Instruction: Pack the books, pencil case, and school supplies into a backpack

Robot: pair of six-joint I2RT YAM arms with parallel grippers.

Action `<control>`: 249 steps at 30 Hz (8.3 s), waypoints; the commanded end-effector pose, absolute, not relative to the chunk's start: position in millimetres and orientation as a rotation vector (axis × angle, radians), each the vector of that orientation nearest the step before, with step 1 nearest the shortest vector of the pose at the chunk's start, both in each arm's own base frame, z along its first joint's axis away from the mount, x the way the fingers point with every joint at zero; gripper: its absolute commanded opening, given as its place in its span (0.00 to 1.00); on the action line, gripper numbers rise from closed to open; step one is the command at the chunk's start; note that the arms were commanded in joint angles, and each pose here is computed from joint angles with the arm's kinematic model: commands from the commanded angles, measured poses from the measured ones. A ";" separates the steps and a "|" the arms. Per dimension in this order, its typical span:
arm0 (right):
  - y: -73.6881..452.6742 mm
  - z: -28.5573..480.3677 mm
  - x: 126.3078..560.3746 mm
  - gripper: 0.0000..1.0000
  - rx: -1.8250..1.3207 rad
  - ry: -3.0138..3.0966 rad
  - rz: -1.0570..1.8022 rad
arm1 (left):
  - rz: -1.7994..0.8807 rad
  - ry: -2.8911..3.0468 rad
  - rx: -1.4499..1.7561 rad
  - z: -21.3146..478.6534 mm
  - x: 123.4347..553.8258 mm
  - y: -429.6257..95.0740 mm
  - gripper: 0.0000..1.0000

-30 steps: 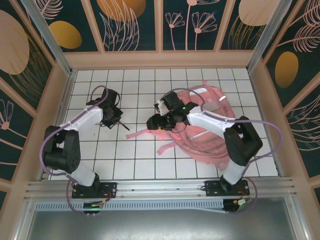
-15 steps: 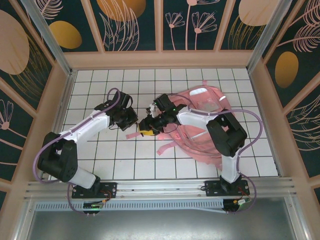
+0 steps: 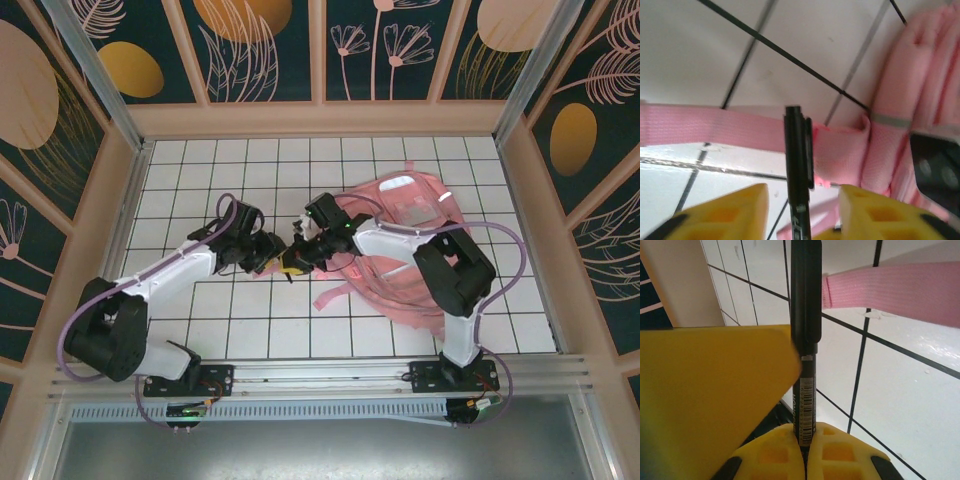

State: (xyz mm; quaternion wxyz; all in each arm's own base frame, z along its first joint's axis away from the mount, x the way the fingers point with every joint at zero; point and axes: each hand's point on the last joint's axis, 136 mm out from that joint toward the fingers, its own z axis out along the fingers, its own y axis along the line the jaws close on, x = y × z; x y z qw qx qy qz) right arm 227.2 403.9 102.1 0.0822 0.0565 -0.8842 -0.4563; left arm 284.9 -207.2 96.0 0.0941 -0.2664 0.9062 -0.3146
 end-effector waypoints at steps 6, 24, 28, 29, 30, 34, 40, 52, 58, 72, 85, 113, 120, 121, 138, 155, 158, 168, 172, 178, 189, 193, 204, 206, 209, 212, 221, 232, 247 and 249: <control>324.3 145.9 255.1 0.00 0.018 -2.860 -1.389 | -1.185 2.510 -0.273 180.7 285.6 -250.5 0.75; -42.5 244.2 309.3 0.00 -1.524 -3.377 -1.130 | -0.598 2.073 1.332 171.0 221.1 -466.9 0.98; -44.6 242.1 305.3 0.00 -1.583 -3.359 -1.168 | -0.463 1.948 1.369 161.4 223.1 -493.0 0.99; -44.6 240.1 304.7 0.00 -1.607 -3.342 -1.194 | -0.442 1.956 1.356 156.7 228.1 -496.4 0.99; -44.3 236.8 304.3 0.00 -1.631 -3.322 -1.214 | -0.412 1.965 1.344 151.8 232.8 -499.3 0.99; -37.1 228.3 306.3 0.00 -1.705 -3.215 -1.395 | -0.322 1.949 1.360 126.7 237.9 -506.4 0.99; -25.2 223.1 310.4 0.00 -1.691 -3.098 -1.597 | -0.249 1.873 1.420 109.2 236.9 -503.3 0.99; -16.5 206.1 287.1 0.00 -1.585 -3.176 -1.459 | -0.209 1.822 1.581 80.2 227.8 -497.4 0.76; -9.0 202.6 279.6 0.00 -1.537 -3.188 -1.432 | -0.266 1.791 1.501 120.7 231.7 -508.1 0.13; 2.8 193.2 241.4 0.00 -1.642 -3.144 -1.229 | -0.778 1.991 1.103 224.1 265.8 -509.3 0.00; 40.5 175.0 267.2 0.00 -1.609 -2.785 -1.584 | -1.065 2.042 0.808 266.9 274.6 -533.1 0.00; -36.2 156.9 229.5 0.55 -1.730 -3.235 -0.624 | -1.114 1.985 1.005 240.2 249.7 -520.2 0.00; -53.6 140.6 256.0 0.59 -1.666 -3.286 -0.659 | -0.941 1.864 1.058 257.4 269.2 -493.3 0.73; -54.6 141.0 259.4 0.60 -1.663 -3.287 -0.670 | -0.918 1.861 1.034 258.0 279.2 -487.9 0.80; -60.6 102.3 307.3 0.45 -1.439 -3.388 -0.664 | -0.318 2.282 0.745 65.9 403.5 -440.3 0.77; 138.1 88.3 386.5 0.24 -0.292 -3.449 -1.278 | -0.590 2.569 0.416 44.4 248.7 -303.5 0.71; 180.6 84.0 394.3 0.26 -0.094 -3.430 -1.285 | -0.632 2.525 0.425 69.5 233.0 -287.1 0.72; 199.9 98.5 417.7 0.42 -0.017 -3.464 -1.192 | -0.744 1.749 1.213 174.9 183.3 -299.8 0.80; 170.4 108.7 393.5 0.45 -0.147 -3.491 -1.055 | -0.450 1.704 1.456 146.7 210.3 -304.6 0.82; 142.0 111.2 334.6 0.47 -0.232 -3.458 -1.016 | -0.180 1.697 1.718 103.5 247.3 -317.2 0.78; 139.2 120.4 298.8 0.47 -0.223 -3.435 -1.076 | -0.283 1.570 1.842 84.6 238.7 -341.2 0.79; 142.9 122.0 297.7 0.46 -0.246 -3.409 -1.124 | -0.336 1.565 1.835 82.0 238.0 -351.1 0.77; 151.1 128.7 267.6 0.45 -0.440 -3.360 -1.189 | -0.363 1.577 1.794 82.4 242.7 -359.3 0.10; 149.5 121.1 256.6 0.44 -0.466 -3.372 -1.140 | -0.449 1.564 1.758 96.9 236.4 -366.4 0.00; 169.6 113.6 234.2 0.37 -0.281 -3.346 -1.195 | -0.555 1.594 1.677 117.0 231.4 -373.6 0.00; 192.0 116.0 223.4 0.37 -0.141 -3.359 -1.229 | -0.700 1.654 1.632 130.7 223.5 -382.8 0.00; 215.0 108.8 235.3 0.42 -0.078 -3.616 -0.958 | -0.958 1.723 1.473 141.9 209.1 -390.0 0.00; 200.9 96.6 233.4 0.03 -0.041 -3.702 -0.725 | -0.910 1.720 1.474 134.0 209.9 -378.9 0.00; 114.4 93.3 282.5 0.00 0.137 -3.865 -0.080 | -0.365 1.445 1.898 82.4 213.0 -308.0 0.00; 110.5 95.0 289.7 0.00 0.128 -3.878 -0.102 | -0.328 1.432 1.934 80.8 221.1 -296.2 0.00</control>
